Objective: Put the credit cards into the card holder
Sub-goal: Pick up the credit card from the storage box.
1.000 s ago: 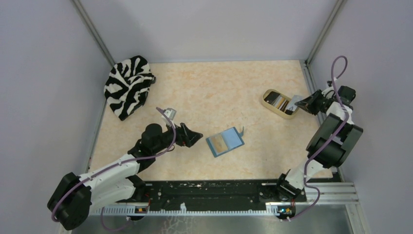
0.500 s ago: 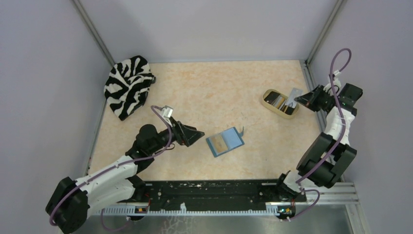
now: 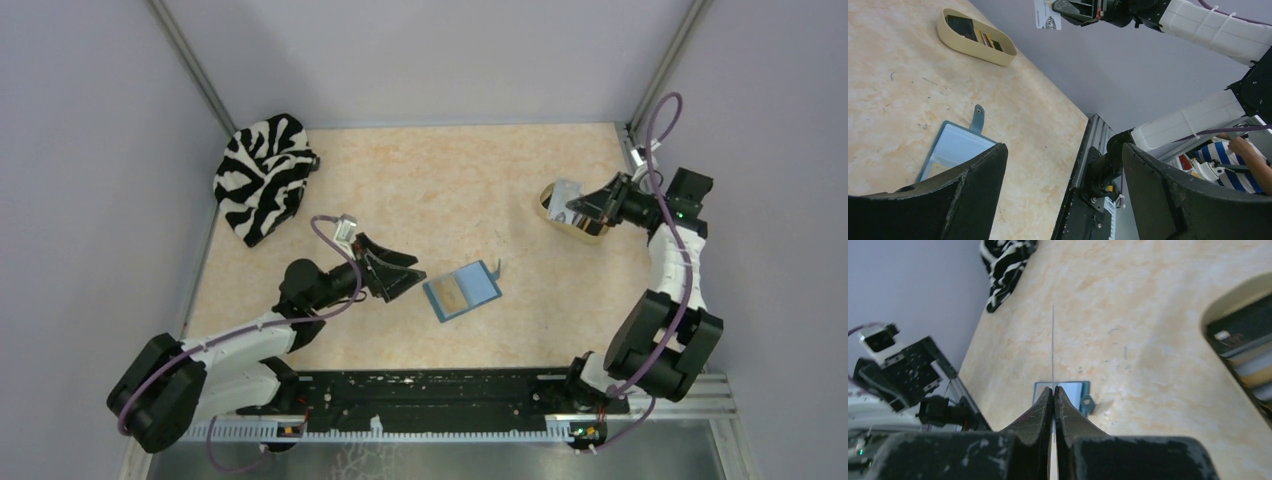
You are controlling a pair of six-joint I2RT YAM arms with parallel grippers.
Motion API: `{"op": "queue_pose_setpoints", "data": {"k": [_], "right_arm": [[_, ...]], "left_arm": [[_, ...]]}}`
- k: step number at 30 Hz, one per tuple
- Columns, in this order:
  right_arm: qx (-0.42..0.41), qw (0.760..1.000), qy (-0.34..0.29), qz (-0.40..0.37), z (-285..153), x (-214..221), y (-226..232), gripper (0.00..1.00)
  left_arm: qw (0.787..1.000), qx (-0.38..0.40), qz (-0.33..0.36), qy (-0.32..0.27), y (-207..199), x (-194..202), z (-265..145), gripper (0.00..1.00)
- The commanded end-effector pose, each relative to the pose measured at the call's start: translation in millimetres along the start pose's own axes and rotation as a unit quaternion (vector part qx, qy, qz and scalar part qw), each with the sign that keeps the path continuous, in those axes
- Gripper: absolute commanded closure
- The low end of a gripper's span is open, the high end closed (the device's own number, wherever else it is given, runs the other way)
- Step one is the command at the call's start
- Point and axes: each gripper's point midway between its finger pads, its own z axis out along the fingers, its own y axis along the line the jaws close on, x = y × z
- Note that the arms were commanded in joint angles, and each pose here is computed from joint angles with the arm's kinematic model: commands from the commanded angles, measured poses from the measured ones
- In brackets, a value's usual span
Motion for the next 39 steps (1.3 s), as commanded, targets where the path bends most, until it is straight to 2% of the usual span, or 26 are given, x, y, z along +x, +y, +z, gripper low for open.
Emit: {"op": "queue_pose_setpoints", "data": {"k": [1, 5, 9, 15, 20, 31, 35, 39], "right_arm": [[-0.112, 0.988, 0.008, -0.106, 15, 1, 64, 1.0], [-0.17, 0.978, 0.028, -0.12, 29, 8, 98, 1.0], [-0.218, 0.969, 0.061, -0.099, 45, 16, 133, 1.0], [-0.241, 0.964, 0.112, -0.008, 71, 34, 165, 1.0], [-0.268, 0.95, 0.146, 0.057, 83, 53, 179, 1.0], [-0.32, 0.927, 0.193, 0.017, 98, 98, 197, 1.0], [-0.331, 0.921, 0.204, 0.004, 99, 109, 202, 1.0], [-0.337, 0.918, 0.208, -0.015, 99, 114, 202, 1.0]], "left_arm": [[0.996, 0.083, 0.028, -0.027, -31, -18, 8, 0.1], [0.994, 0.096, 0.021, -0.039, -34, -22, 12, 0.11], [0.996, 0.082, -0.003, -0.045, -29, -28, 19, 0.13], [0.996, 0.042, -0.06, -0.053, -14, -40, 40, 0.17], [0.994, 0.021, -0.094, -0.052, -3, -42, 55, 0.22], [0.993, 0.046, -0.103, -0.029, -6, -29, 85, 0.36], [0.993, 0.054, -0.107, -0.018, -6, -22, 89, 0.58], [0.992, 0.074, -0.097, -0.014, -11, -20, 87, 0.99]]}}
